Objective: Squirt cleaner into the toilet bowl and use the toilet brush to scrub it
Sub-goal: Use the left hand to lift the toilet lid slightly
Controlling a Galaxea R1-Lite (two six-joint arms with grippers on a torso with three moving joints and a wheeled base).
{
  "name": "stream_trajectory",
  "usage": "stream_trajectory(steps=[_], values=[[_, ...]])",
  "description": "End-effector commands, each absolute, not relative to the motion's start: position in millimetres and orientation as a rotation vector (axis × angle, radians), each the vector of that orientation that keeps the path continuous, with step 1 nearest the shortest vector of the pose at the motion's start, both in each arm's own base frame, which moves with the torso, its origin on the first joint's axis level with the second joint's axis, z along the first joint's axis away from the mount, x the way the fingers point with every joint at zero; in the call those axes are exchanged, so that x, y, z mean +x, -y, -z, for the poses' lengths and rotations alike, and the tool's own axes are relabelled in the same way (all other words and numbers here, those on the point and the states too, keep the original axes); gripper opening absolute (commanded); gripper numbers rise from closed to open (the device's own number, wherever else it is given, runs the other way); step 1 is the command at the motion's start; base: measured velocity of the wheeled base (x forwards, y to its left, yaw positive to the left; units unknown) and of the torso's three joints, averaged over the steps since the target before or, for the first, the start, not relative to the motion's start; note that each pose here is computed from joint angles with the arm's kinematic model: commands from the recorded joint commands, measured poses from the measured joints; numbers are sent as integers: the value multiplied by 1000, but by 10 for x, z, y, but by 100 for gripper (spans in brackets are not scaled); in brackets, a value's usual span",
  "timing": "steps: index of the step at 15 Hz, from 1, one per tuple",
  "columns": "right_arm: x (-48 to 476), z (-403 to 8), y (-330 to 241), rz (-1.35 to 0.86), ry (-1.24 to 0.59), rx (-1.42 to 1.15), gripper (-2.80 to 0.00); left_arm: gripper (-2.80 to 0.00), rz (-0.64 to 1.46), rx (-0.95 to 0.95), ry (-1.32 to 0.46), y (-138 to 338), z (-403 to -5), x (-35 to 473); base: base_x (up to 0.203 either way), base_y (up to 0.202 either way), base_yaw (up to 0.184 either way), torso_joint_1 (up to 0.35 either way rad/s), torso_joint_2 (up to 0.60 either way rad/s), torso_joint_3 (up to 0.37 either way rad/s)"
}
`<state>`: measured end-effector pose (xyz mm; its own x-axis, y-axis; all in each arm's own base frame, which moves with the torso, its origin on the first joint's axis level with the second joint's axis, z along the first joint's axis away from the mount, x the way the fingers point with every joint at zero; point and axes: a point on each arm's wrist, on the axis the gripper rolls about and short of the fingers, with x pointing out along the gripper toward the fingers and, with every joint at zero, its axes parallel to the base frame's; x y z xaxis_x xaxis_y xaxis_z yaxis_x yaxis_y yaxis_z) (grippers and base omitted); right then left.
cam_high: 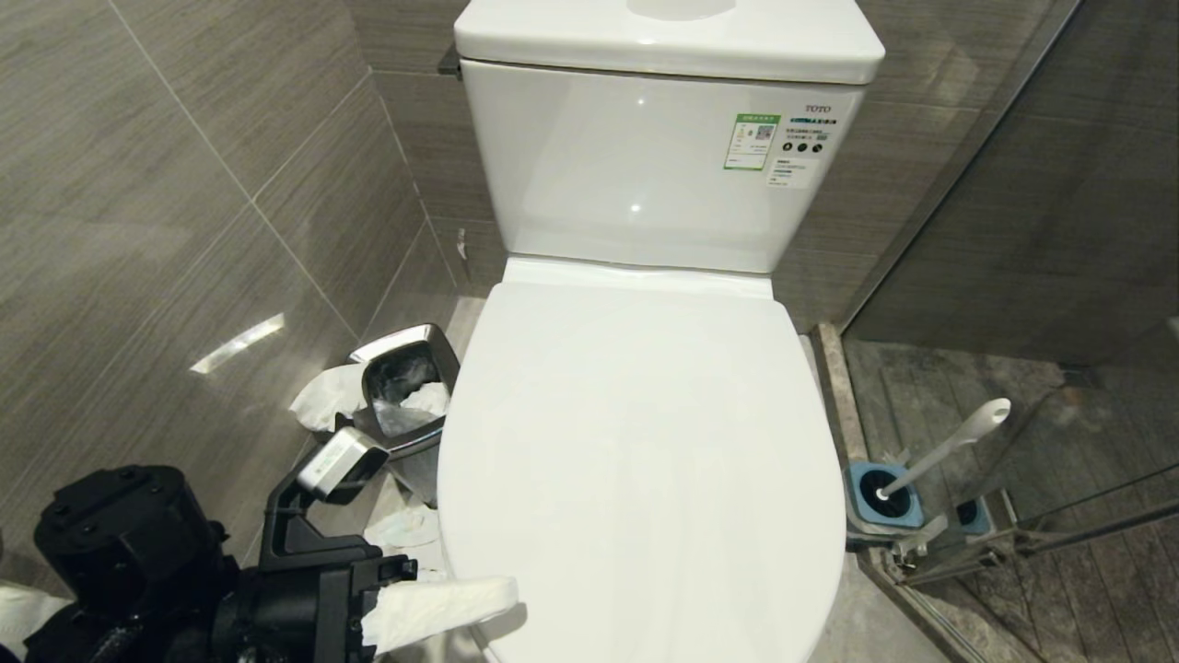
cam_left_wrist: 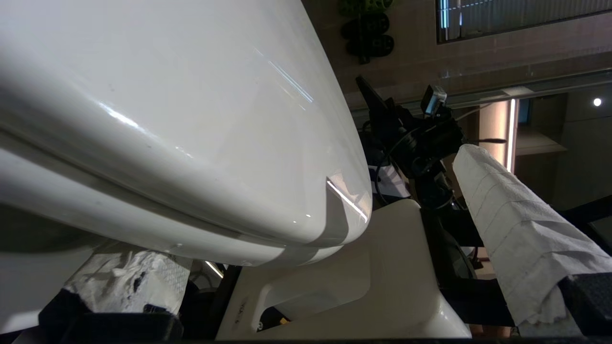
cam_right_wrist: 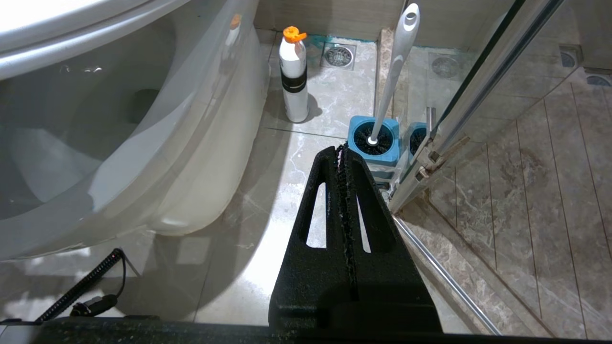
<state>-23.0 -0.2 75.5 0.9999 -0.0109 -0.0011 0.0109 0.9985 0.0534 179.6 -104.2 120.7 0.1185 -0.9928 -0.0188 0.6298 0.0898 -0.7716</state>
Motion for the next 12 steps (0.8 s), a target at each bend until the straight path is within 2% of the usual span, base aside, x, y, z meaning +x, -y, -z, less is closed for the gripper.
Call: stream_trajectory(steps=[1,8,12], values=[[-229,-756,2,11,-1,54,-280,0,1377,-691,-631,1076,-1262,1754,0,0,0,0,0,0],[-228,-752,2,11,-3,54,-280,0,1370,-687,-559,1312,-1364,1701,0,0,0,0,0,0],[-229,-755,2,11,-2,54,-280,0,1377,-685,-531,1287,-1421,1659,0,0,0,0,0,0]])
